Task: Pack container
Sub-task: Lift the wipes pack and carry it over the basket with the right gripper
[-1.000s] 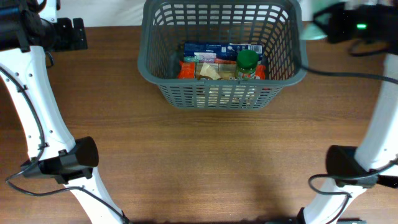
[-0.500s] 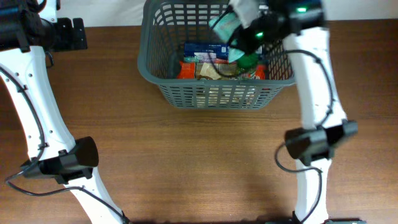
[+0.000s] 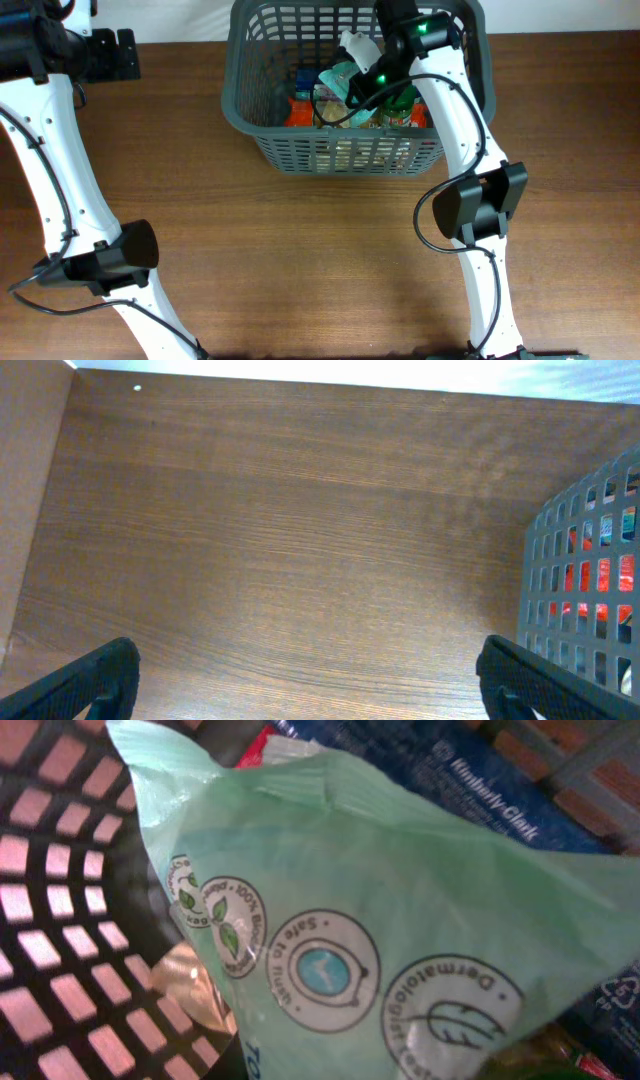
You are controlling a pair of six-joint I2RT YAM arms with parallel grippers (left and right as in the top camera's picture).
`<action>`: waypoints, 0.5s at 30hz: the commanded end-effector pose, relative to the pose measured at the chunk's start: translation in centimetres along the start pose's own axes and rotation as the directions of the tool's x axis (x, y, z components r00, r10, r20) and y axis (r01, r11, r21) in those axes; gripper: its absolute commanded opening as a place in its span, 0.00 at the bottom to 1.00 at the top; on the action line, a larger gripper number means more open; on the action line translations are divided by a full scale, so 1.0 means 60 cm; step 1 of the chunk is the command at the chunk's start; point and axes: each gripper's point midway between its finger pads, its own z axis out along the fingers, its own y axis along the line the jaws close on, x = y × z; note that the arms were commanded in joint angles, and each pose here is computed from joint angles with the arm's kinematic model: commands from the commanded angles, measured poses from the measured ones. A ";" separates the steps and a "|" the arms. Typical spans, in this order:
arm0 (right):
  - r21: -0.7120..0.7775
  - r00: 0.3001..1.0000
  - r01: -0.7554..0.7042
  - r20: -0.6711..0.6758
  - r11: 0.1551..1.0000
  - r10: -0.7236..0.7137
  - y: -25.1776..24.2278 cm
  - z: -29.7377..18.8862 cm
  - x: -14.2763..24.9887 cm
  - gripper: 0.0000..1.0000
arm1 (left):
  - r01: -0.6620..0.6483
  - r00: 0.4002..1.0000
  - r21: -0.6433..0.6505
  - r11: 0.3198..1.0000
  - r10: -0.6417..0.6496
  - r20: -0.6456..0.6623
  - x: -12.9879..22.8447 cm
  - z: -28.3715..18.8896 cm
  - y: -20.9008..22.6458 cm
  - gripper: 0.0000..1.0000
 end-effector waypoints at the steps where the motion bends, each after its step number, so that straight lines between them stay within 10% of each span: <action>1: -0.004 0.983 -0.179 0.042 0.984 0.179 0.003 0.005 -0.020 0.14 | 0.020 1.000 -0.002 1.000 -0.020 -0.005 0.002 0.002 0.004 0.99; 15: 0.076 0.897 -0.441 0.071 0.894 0.437 -0.024 0.004 -0.019 0.15 | 0.020 1.000 -0.002 1.000 -0.020 -0.005 0.002 0.002 0.004 0.99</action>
